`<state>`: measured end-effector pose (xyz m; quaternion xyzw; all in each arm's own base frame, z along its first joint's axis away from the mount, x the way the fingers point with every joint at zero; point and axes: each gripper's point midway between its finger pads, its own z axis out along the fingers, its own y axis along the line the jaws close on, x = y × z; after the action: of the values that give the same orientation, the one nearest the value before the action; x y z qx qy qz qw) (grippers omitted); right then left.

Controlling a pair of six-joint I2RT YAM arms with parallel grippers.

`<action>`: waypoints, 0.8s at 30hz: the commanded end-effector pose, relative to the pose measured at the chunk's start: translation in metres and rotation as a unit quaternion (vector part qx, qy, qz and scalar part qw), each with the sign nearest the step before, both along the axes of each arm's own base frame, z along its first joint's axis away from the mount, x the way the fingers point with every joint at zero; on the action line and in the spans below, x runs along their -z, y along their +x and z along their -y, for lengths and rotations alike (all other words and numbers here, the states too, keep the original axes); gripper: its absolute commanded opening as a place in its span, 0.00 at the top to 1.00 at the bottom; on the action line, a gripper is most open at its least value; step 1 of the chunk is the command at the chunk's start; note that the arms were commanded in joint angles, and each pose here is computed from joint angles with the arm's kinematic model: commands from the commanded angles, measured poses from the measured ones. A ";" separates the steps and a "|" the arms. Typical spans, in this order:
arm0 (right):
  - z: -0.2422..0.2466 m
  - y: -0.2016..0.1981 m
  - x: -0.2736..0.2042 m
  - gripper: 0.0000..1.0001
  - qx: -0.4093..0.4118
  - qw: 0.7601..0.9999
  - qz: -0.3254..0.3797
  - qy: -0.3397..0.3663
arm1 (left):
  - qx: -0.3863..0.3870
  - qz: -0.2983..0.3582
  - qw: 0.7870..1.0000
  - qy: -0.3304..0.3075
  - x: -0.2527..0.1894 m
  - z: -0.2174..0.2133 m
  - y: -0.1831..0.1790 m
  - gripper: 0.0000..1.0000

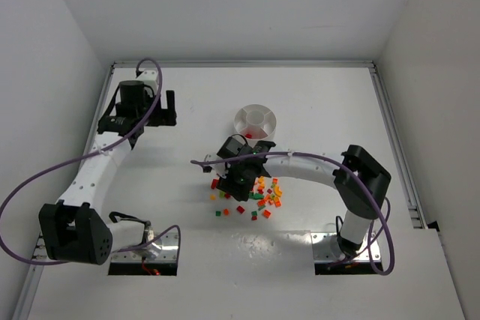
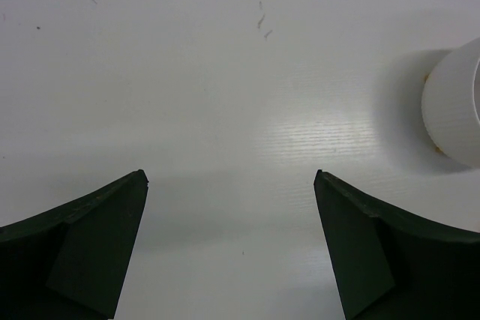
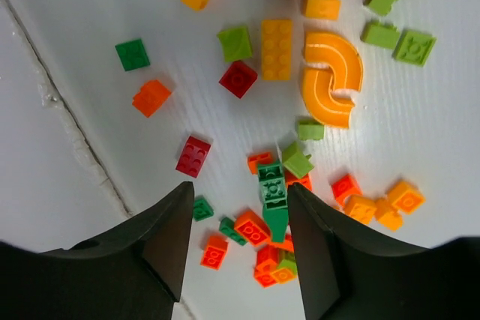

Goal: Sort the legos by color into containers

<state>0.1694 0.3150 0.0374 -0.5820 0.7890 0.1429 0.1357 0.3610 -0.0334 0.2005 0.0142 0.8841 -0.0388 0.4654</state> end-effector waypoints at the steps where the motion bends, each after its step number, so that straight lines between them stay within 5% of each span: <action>1: -0.004 0.000 -0.009 0.48 0.067 0.998 -0.011 -0.006 | -0.030 -0.008 0.999 0.008 -0.019 -0.015 -0.011 0.00; 6: 0.005 -0.016 0.005 0.50 0.117 0.993 -0.029 -0.014 | -0.080 0.009 0.996 0.046 -0.033 -0.038 -0.026 0.00; 24: -0.009 -0.042 0.040 0.56 0.080 0.995 -0.009 -0.055 | -0.079 0.030 0.994 0.070 -0.039 -0.048 -0.064 0.00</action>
<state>0.1203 0.3139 -0.0018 -0.5335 0.8352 0.0971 0.0914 0.3031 0.0069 0.2288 -0.0156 0.8782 0.0481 0.4756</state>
